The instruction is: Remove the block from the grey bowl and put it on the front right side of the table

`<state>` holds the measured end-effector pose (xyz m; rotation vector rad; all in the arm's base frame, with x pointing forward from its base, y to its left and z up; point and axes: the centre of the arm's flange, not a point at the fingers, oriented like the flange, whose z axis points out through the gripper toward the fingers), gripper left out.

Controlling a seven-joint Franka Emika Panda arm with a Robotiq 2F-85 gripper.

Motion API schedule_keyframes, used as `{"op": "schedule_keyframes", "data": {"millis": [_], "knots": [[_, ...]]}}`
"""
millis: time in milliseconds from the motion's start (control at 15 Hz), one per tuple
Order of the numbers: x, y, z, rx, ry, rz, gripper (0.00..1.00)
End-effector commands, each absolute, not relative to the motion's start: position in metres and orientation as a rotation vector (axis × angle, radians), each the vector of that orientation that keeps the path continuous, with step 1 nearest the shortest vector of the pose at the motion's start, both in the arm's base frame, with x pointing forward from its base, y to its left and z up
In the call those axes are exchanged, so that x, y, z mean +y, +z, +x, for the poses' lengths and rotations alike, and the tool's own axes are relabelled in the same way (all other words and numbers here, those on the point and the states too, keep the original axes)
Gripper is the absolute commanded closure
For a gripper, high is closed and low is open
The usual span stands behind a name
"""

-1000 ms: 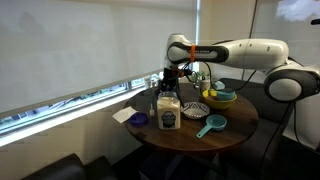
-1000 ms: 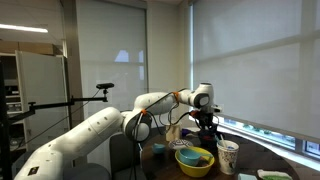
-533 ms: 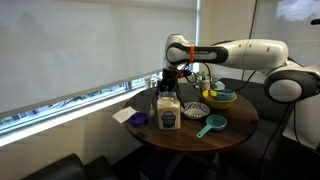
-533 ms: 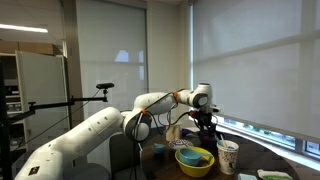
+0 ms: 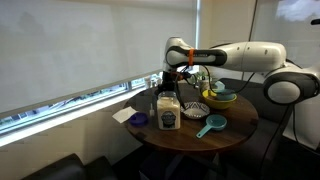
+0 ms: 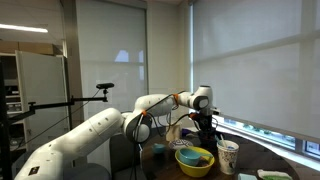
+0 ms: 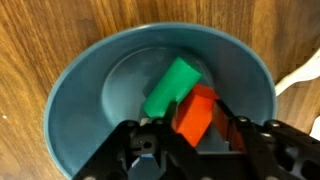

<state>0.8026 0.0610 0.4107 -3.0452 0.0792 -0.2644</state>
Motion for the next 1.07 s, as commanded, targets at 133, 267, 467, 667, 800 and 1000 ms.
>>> {"op": "schedule_keyframes", "data": {"millis": [133, 267, 467, 667, 800, 1000], "knots": [[0.064, 0.406, 0.847, 0.139, -0.228, -3.084, 0.54], [0.063, 0.409, 0.845, 0.149, -0.234, -3.078, 0.46], [0.059, 0.418, 0.843, 0.163, -0.260, -3.070, 0.29], [0.058, 0.415, 0.843, 0.163, -0.248, -3.073, 0.32], [0.059, 0.411, 0.844, 0.159, -0.243, -3.079, 0.43], [0.064, 0.407, 0.846, 0.147, -0.236, -3.090, 0.54]]}}
